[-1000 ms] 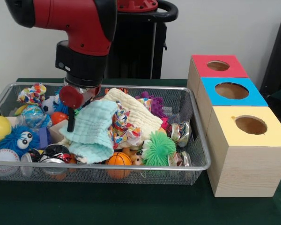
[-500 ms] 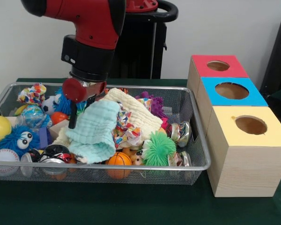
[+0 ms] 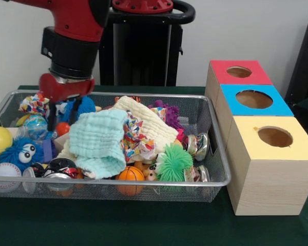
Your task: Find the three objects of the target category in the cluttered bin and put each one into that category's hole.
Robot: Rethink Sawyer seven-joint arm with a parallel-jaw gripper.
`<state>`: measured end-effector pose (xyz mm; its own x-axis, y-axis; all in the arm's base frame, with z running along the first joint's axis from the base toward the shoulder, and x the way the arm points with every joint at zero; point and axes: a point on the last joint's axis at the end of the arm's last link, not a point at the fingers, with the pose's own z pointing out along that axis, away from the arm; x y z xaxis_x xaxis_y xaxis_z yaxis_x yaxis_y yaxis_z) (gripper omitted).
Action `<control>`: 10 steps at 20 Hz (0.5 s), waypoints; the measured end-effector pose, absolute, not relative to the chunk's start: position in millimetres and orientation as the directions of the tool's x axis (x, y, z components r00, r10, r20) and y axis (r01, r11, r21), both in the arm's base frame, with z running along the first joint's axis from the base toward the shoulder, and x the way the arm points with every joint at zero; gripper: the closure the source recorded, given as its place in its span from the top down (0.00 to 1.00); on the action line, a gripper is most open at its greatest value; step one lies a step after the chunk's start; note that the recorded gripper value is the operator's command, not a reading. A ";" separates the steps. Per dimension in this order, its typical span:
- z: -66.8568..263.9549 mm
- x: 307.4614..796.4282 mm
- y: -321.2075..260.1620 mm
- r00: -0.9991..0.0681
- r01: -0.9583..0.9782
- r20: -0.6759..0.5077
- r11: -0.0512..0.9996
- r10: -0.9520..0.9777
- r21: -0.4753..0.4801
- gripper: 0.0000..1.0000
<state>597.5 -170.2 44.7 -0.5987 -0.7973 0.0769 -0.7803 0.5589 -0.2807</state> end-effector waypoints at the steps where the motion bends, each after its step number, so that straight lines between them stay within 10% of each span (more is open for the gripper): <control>1: 45.8 596.2 -176.3 -0.607 -0.775 0.078 0.566 -0.791 -0.282 1.00; 10: 48.9 577.0 -223.3 -0.632 -0.764 0.129 0.587 -0.764 -0.267 1.00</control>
<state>577.0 -223.3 48.9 -0.6318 -0.7643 0.1294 -0.7645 0.5866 -0.2674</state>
